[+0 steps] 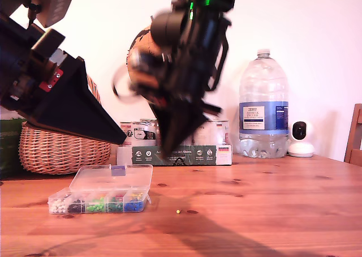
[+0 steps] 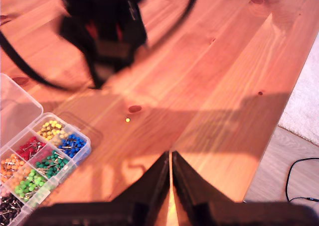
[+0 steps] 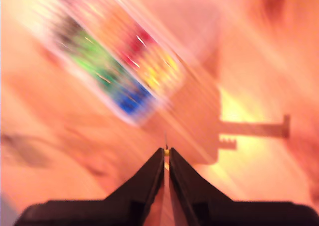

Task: Sort the loose pins on the table into their correct compartments

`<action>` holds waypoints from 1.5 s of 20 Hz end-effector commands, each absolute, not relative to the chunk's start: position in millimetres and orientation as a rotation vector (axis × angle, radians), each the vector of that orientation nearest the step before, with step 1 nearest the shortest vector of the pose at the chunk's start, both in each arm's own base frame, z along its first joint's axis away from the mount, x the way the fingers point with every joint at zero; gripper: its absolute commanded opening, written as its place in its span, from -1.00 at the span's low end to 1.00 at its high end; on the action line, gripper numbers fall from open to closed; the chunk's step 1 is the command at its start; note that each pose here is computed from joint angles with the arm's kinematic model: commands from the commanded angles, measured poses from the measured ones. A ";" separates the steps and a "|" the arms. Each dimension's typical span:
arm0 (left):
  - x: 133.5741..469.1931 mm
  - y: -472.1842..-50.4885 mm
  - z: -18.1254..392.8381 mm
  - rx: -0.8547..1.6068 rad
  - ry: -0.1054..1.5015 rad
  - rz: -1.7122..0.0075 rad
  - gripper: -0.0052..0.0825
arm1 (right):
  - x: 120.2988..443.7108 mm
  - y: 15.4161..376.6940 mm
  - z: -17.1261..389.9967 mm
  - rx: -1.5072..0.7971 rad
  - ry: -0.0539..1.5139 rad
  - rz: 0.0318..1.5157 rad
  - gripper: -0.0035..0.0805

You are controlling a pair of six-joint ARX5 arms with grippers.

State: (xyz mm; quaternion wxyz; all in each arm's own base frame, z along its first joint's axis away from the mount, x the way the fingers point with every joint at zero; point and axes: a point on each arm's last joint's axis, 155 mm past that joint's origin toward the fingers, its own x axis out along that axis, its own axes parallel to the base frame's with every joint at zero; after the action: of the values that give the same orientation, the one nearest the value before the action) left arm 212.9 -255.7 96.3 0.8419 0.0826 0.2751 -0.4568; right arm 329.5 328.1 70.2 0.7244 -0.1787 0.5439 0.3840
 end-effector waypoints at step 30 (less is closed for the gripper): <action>209.2 -253.3 85.6 0.184 0.605 -0.967 -0.93 | 342.2 363.4 35.6 -0.392 1.132 0.907 -0.95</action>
State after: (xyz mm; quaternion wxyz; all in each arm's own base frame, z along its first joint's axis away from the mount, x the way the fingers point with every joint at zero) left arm 212.9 -255.7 96.3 0.8419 0.0826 0.2753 -0.4568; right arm 347.9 360.9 52.3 0.7413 -0.1720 0.5019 0.4110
